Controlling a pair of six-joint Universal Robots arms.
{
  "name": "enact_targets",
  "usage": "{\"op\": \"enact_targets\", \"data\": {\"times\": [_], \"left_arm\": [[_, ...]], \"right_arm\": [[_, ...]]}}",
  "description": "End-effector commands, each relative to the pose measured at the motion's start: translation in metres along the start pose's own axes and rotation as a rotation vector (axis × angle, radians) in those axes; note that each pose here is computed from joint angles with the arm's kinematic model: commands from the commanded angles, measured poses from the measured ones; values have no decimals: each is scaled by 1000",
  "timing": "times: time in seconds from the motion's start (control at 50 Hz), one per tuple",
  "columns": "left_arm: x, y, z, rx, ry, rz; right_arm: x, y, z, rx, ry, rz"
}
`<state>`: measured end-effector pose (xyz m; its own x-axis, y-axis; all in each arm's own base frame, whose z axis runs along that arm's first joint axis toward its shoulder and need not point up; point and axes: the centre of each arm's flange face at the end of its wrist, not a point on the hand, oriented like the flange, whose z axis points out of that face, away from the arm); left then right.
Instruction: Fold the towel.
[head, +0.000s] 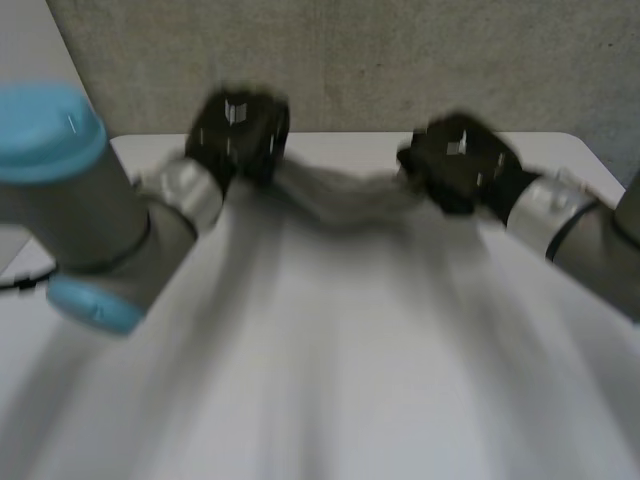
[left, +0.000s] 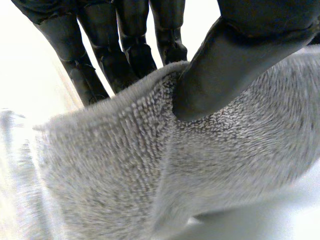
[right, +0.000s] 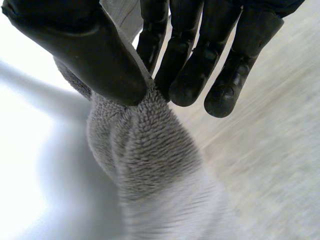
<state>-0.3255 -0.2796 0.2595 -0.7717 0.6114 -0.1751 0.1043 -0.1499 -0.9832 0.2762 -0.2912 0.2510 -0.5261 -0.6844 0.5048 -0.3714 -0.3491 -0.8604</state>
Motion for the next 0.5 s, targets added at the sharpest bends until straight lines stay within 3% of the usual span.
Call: {"op": "enact_targets", "data": {"times": [0.02,0.16,0.5], "left_arm": [[8,86,-32,-191,22,-23],[18,122,-49,-292,38,-41],[15,128,-52,-315,26,-59]], "right_arm": [[-32,43,-24,-223,-44,-23],[-41,62,-29,-318,-37,5],[-23,58,-23,-357,35,69]]}}
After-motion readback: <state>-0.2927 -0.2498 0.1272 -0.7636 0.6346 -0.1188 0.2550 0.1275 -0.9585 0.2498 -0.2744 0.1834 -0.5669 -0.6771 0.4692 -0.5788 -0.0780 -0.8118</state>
